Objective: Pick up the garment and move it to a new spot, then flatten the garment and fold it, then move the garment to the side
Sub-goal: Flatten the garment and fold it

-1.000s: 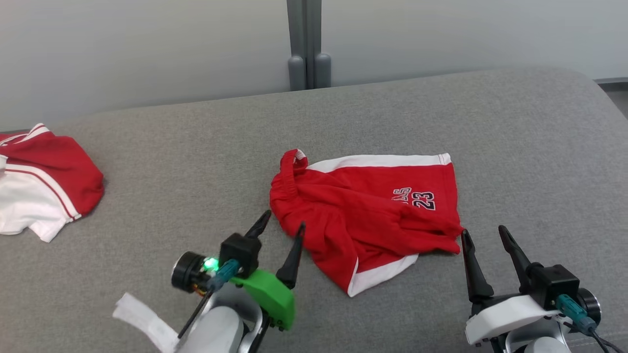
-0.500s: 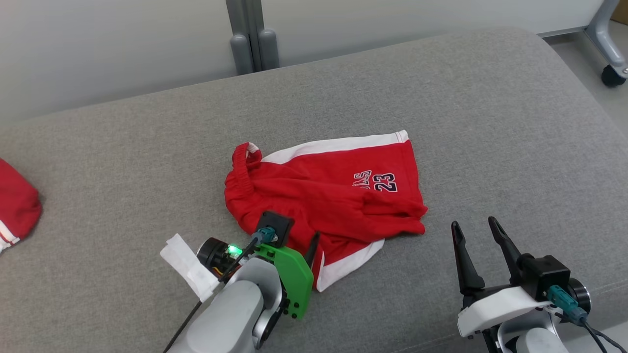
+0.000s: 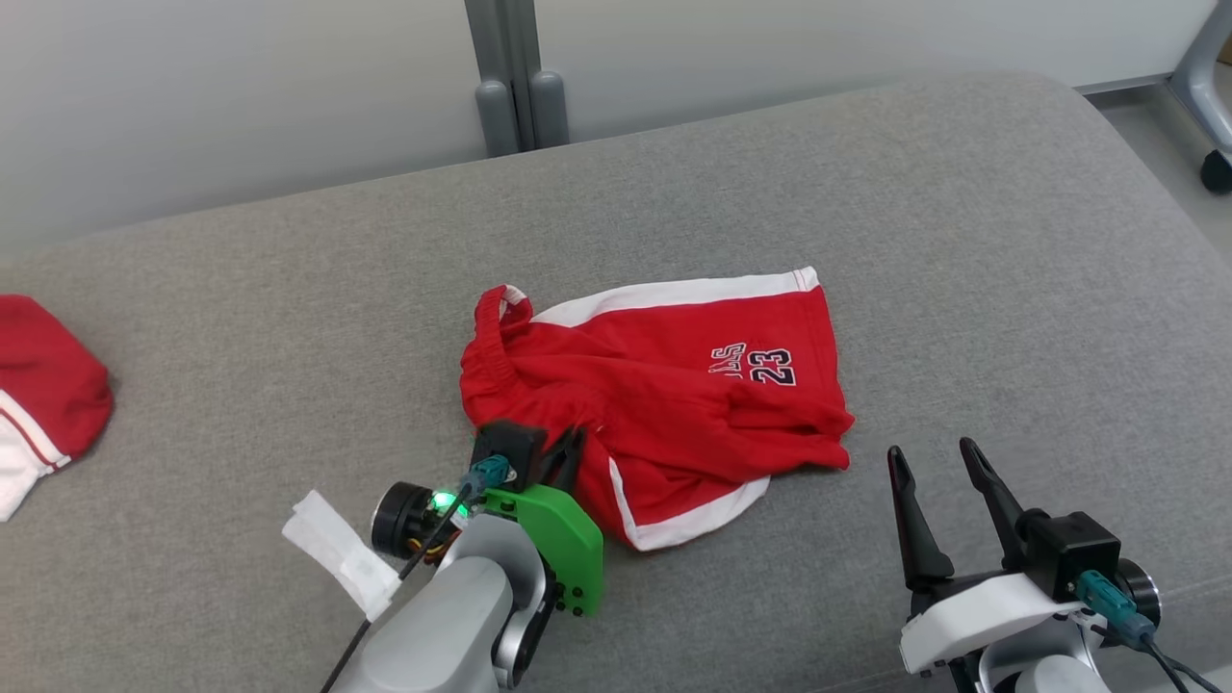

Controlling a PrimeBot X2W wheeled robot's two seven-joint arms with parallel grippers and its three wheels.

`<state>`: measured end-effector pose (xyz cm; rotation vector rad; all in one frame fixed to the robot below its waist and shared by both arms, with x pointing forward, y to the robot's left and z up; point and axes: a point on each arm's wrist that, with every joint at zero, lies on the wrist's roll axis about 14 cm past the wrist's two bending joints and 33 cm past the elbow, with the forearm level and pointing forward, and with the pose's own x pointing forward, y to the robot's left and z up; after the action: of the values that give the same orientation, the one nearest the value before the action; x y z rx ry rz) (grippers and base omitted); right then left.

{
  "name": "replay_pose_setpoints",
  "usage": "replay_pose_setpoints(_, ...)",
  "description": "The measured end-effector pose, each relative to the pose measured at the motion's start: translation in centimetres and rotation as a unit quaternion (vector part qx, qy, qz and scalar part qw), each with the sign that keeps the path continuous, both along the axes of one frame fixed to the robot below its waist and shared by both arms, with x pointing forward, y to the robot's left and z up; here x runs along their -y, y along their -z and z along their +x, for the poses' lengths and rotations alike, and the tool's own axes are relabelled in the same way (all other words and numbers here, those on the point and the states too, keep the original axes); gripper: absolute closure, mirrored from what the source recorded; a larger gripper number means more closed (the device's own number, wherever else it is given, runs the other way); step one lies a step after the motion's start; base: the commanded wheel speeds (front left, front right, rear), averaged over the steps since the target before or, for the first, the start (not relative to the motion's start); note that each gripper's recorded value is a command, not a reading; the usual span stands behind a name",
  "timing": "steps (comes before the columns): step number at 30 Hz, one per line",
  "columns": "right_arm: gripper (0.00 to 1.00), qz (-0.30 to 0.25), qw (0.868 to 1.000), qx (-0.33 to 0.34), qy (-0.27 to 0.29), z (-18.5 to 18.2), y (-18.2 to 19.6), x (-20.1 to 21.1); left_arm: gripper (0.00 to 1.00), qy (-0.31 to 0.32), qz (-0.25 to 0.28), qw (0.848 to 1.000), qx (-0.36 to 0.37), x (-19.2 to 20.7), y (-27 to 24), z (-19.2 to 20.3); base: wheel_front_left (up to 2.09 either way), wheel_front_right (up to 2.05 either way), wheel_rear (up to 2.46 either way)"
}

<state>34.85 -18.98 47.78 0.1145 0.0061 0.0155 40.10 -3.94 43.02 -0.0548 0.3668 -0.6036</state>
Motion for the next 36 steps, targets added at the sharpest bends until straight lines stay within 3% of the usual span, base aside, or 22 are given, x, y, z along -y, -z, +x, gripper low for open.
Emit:
replay_pose_setpoints(4,0.00,0.001,1.000,0.000,-0.005,0.0,0.1,-0.3,1.00,-0.061,-0.048,0.997,0.018,-1.8,-1.6,1.0,0.00,0.00,0.00)
replay_pose_setpoints(7,0.00,0.001,1.000,0.001,-0.009,0.1,0.0,-0.5,1.00,-0.125,-0.082,0.989,-0.007,-4.3,-0.8,0.7,0.00,0.00,0.00)
replay_pose_setpoints(16,0.00,-0.002,0.999,-0.006,-0.034,1.1,0.5,-2.0,1.00,-0.233,-0.068,0.969,-0.056,-11.0,3.4,-1.6,0.00,0.00,0.00)
replay_pose_setpoints(28,0.00,-0.007,0.999,-0.014,-0.038,1.6,1.0,-2.2,1.00,-0.284,-0.065,0.954,-0.073,-13.9,4.9,-2.0,0.00,0.00,0.00)
replay_pose_setpoints(29,0.00,-0.007,0.999,-0.014,-0.036,1.6,1.0,-2.1,0.86,-0.281,-0.065,0.955,-0.071,-13.8,4.8,-2.1,0.00,0.00,0.00)
replay_pose_setpoints(30,0.00,-0.008,0.999,-0.014,-0.036,1.6,1.0,-2.1,0.56,-0.279,-0.063,0.956,-0.068,-13.8,4.8,-2.1,0.00,0.00,0.00)
replay_pose_setpoints(31,0.00,-0.008,0.999,-0.013,-0.035,1.6,1.0,-2.0,0.16,-0.279,-0.063,0.956,-0.063,-13.8,4.6,-2.1,0.00,0.00,0.00)
replay_pose_setpoints(32,0.00,-0.009,0.999,-0.013,-0.034,1.5,0.9,-1.9,0.00,-0.279,-0.066,0.956,-0.058,-13.8,4.3,-2.0,0.00,0.00,0.00)
replay_pose_setpoints(36,0.00,-0.016,0.999,-0.013,-0.036,1.5,1.0,-2.0,0.00,-0.279,-0.073,0.957,-0.016,-14.5,2.2,-1.5,0.00,0.00,0.00)
